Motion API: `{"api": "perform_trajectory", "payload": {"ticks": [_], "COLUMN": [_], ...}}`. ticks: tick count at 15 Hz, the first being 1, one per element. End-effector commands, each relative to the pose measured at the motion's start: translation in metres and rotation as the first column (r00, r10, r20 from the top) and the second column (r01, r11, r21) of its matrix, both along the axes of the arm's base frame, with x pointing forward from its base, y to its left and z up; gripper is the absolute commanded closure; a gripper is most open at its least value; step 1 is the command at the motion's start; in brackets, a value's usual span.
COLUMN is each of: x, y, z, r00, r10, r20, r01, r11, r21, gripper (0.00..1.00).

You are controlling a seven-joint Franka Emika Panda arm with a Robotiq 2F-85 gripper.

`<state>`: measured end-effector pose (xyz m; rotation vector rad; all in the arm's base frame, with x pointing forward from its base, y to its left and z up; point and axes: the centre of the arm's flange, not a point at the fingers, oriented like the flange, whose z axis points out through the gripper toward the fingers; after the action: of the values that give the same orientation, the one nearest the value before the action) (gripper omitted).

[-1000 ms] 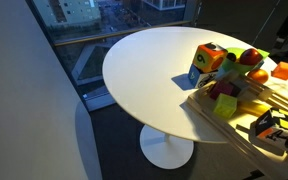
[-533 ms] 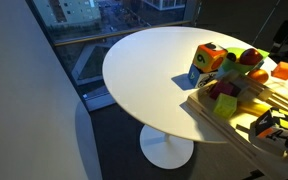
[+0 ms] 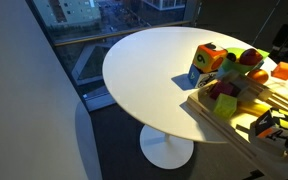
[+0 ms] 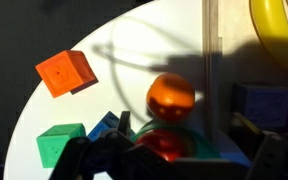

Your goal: Pick up the orange and put it in the green bowl

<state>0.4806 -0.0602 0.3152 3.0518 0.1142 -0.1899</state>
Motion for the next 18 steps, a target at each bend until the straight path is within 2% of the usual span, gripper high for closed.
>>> {"api": "perform_trajectory", "payload": {"ticks": [1, 10, 18], "x": [0.002, -0.001, 0.003], "y": [-0.011, -0.015, -0.012], "z": [-0.02, -0.081, -0.095], "r00": [1.0, 0.993, 0.976], "r10": [0.0, 0.107, 0.183], "r20": [0.004, 0.044, 0.115], "r01": [0.0, -0.11, -0.196], "r11": [1.0, 0.991, 0.974], "r21": [0.009, 0.079, 0.114], "gripper": [0.0, 0.0, 0.0]}}
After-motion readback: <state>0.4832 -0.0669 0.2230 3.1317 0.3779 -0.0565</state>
